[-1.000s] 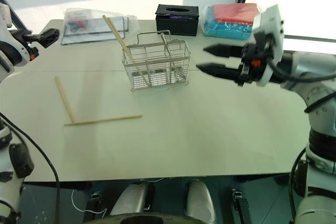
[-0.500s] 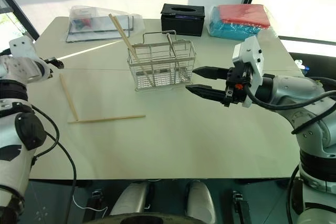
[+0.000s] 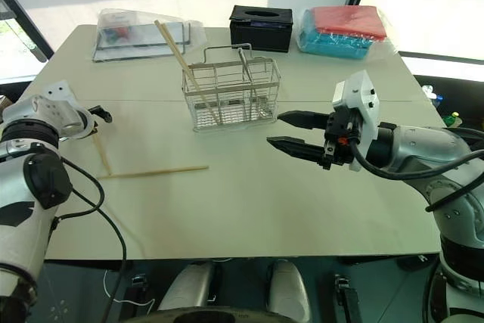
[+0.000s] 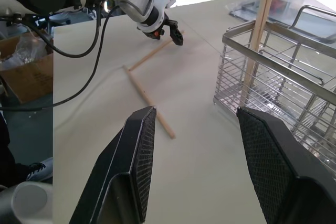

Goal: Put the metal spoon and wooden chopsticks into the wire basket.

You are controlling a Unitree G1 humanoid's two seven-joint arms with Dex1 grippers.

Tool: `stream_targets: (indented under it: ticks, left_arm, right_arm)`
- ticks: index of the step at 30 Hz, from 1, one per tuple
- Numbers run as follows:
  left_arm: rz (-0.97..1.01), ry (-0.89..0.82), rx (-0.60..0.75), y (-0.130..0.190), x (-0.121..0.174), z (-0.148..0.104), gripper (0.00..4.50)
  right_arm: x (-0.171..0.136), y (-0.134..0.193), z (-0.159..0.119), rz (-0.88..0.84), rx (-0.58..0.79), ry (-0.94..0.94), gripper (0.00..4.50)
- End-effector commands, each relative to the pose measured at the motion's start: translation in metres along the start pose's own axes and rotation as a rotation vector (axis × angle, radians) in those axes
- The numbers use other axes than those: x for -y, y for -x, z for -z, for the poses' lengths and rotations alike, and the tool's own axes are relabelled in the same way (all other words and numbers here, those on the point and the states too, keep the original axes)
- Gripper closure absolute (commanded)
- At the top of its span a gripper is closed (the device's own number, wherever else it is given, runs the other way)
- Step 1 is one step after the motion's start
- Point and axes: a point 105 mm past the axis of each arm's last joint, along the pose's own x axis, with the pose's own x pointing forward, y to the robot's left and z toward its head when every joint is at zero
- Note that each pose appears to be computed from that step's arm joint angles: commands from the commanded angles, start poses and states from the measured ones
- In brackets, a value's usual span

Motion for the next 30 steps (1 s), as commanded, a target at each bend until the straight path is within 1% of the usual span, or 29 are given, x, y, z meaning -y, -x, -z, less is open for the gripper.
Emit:
stream_targets:
  ticks: [1,4,7,9,12,14,15,22,26,30]
  left_arm:
    - [-0.028,0.020,0.005,0.001,-0.005,-0.003,0.00]
    - [-0.057,0.010,-0.007,-0.001,-0.010,0.002,0.00]
    - [-0.066,0.021,-0.015,-0.002,-0.011,0.004,0.83]
    - [-0.072,0.024,-0.016,-0.002,-0.012,0.004,1.75]
    - [-0.080,0.027,-0.013,-0.001,-0.013,0.003,3.26]
    - [-0.086,0.030,-0.012,-0.001,-0.013,0.002,4.34]
    - [-0.087,0.032,-0.012,-0.001,-0.013,0.002,4.43]
    - [-0.085,0.066,-0.007,0.001,-0.011,-0.001,4.43]
    - [-0.092,0.112,0.059,0.004,-0.016,-0.015,4.43]
    - [-0.065,0.159,0.151,0.010,-0.020,-0.036,4.43]
  right_arm:
    - [0.001,0.004,-0.011,0.019,0.031,0.052,2.00]
    - [0.001,0.003,-0.010,0.026,0.032,0.058,2.00]
    - [0.002,0.003,-0.011,0.039,0.044,0.059,1.93]
    - [0.002,0.003,-0.011,0.045,0.047,0.057,1.93]
    - [0.003,0.002,-0.012,0.047,0.047,0.060,1.93]
    - [0.004,0.003,-0.013,0.053,0.051,0.064,1.93]
    - [0.004,0.003,-0.014,0.056,0.056,0.065,1.93]
    - [0.006,0.002,-0.014,0.062,0.061,0.065,1.93]
    - [0.007,0.002,-0.014,0.063,0.062,0.068,1.93]
    - [0.008,0.002,-0.013,0.067,0.063,0.066,1.93]
